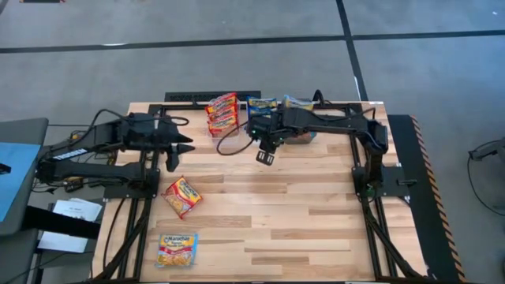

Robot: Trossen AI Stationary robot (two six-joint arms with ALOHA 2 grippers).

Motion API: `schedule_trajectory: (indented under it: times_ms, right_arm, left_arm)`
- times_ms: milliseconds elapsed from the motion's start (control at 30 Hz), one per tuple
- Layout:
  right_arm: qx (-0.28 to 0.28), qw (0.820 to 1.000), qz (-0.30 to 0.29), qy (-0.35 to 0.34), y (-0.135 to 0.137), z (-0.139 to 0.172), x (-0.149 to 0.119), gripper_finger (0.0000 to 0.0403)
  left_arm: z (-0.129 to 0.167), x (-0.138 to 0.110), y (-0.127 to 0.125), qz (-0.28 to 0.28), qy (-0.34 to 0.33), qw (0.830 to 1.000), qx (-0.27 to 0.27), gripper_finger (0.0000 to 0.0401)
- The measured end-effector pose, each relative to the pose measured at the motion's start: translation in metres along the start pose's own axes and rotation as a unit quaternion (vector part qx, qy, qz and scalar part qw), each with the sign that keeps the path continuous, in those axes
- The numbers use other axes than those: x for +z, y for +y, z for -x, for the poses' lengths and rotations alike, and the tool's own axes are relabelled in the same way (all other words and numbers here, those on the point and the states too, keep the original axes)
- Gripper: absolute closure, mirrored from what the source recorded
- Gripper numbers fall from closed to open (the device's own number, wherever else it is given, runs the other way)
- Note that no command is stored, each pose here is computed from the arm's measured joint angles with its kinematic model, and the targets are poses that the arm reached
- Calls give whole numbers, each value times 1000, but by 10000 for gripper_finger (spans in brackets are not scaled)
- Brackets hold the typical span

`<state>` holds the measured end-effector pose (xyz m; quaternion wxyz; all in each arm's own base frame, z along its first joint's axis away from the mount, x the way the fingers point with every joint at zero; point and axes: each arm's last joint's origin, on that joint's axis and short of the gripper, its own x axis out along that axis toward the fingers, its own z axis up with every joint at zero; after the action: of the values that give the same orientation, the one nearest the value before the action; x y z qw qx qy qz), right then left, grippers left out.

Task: Sort Maruchan noodles
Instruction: Put the red noodle pack into the transparent bin

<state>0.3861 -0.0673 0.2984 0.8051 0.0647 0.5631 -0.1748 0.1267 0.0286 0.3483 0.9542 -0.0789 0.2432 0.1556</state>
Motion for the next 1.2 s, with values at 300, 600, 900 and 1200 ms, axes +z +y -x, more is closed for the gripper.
schedule_trajectory:
  times_ms: [300, 600, 900, 1200]
  right_arm:
    - [3, 999, 22, 31, 20, 4, -10, 282]
    - [4, 999, 33, 40, 26, 5, -14, 282]
    - [-3, 998, 25, 54, 20, 4, -15, 282]
    - [1, 999, 11, 53, 30, 6, -17, 282]
  left_arm:
    - [-4, -1, 5, -100, 18, 991, 82, 266]
    - [-4, 4, 9, -149, 4, 972, 182, 218]
    - [-1, 8, 16, -208, 23, 953, 220, 205]
    - [11, 30, 9, -128, 112, 984, 59, 205]
